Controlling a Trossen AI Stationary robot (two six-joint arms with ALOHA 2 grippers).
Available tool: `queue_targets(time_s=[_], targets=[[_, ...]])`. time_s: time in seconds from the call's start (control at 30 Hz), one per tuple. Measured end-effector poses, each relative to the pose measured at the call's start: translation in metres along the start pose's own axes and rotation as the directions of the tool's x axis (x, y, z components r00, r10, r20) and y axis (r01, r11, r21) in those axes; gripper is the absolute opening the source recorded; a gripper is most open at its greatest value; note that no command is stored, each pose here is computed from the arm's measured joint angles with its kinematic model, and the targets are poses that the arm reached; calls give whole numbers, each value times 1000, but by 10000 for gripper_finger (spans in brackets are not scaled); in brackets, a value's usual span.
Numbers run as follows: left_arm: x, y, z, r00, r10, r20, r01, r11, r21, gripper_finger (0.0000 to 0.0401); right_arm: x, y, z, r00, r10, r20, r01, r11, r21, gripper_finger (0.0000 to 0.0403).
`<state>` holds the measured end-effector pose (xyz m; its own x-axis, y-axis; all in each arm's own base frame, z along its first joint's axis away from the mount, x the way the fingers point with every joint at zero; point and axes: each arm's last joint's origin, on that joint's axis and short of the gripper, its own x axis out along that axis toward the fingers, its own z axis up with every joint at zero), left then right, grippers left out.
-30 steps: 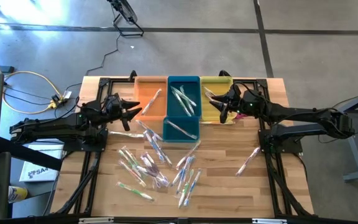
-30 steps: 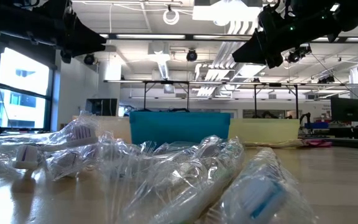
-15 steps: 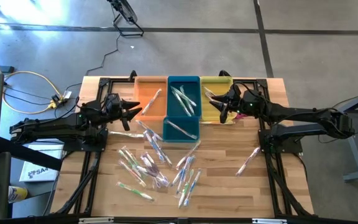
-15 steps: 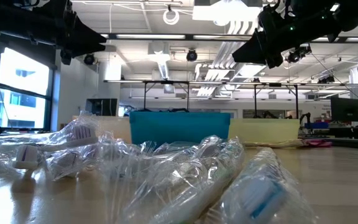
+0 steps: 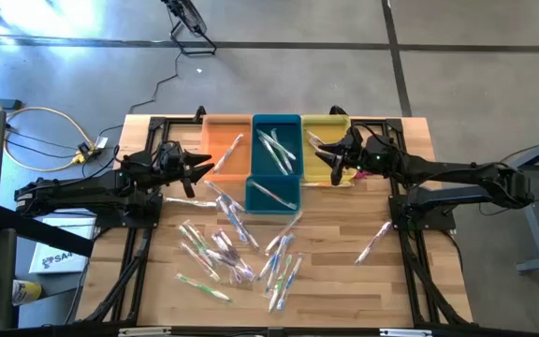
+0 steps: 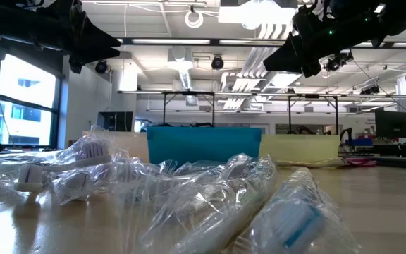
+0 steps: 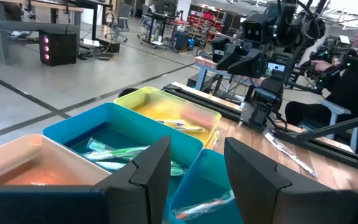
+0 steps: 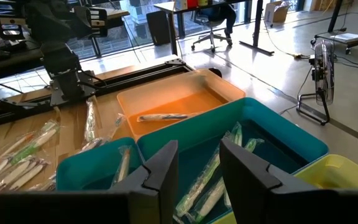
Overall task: Pick & Place Toothbrushes
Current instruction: Put the green toothbrush into the top blue bin
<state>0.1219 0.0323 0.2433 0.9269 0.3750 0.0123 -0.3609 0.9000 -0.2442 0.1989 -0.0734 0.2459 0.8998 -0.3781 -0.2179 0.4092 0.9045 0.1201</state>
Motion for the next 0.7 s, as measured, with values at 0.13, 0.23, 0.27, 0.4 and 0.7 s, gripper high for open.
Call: queue_targets(time_s=[0.13,0.23,0.27,0.4,0.7], targets=[[0,-1,0,1000,-26,-6,26,1000,-13,145,0,0,0,1000,0,0,0,1000,0,111],[0,-1,0,999,-48,-12,47,998,-28,145,0,0,0,1000,0,0,0,1000,0,111],[0,-2,-1,998,-53,-15,53,998,-31,145,0,0,0,1000,0,0,0,1000,0,111],[1,-2,-2,997,-66,-28,65,997,-49,145,0,0,0,1000,0,0,0,1000,0,111],[8,-2,-7,996,-54,-75,49,997,-65,145,0,0,0,1000,0,-1,0,1000,0,111]])
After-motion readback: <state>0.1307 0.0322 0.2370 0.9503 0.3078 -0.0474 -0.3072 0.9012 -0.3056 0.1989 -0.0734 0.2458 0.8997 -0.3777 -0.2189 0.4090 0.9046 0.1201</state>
